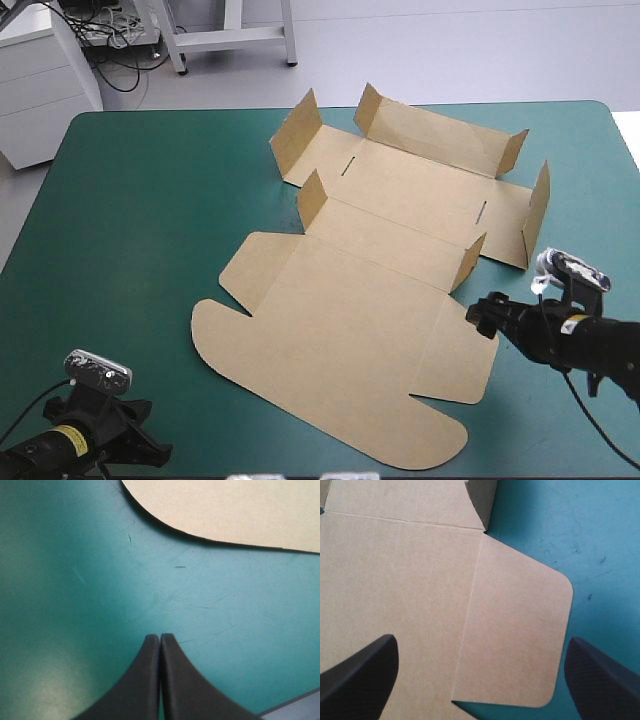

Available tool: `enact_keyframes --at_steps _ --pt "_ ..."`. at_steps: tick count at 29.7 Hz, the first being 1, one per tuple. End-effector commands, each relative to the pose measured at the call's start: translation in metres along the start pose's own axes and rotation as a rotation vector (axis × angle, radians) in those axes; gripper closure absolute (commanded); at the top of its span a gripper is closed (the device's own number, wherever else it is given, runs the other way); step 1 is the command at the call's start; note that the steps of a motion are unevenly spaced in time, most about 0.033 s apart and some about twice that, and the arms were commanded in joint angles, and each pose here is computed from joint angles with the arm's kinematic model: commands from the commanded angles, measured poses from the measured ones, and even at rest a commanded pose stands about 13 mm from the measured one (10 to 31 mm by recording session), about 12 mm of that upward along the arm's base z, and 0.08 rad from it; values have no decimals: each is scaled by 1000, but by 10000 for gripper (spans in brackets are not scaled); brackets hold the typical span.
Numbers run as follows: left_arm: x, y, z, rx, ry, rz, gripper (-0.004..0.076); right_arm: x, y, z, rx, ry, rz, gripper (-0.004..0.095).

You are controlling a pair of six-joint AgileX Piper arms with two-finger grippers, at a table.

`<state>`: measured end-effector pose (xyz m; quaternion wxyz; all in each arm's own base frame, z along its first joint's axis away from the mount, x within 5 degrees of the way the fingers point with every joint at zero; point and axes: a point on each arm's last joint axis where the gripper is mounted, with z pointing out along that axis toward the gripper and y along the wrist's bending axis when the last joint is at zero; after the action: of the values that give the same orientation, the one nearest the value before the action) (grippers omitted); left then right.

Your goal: Fold the box

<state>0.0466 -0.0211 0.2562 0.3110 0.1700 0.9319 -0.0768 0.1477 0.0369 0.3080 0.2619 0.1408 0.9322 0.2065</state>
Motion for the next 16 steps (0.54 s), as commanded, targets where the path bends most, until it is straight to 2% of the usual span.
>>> enact_keyframes --at_steps 1,16 --pt "-9 -1 -5 6 -58 -9 756 -23 11 18 -60 -29 -2 80" --pt "-9 -1 -5 6 -58 -9 756 -118 41 87 -27 84 -76 79"
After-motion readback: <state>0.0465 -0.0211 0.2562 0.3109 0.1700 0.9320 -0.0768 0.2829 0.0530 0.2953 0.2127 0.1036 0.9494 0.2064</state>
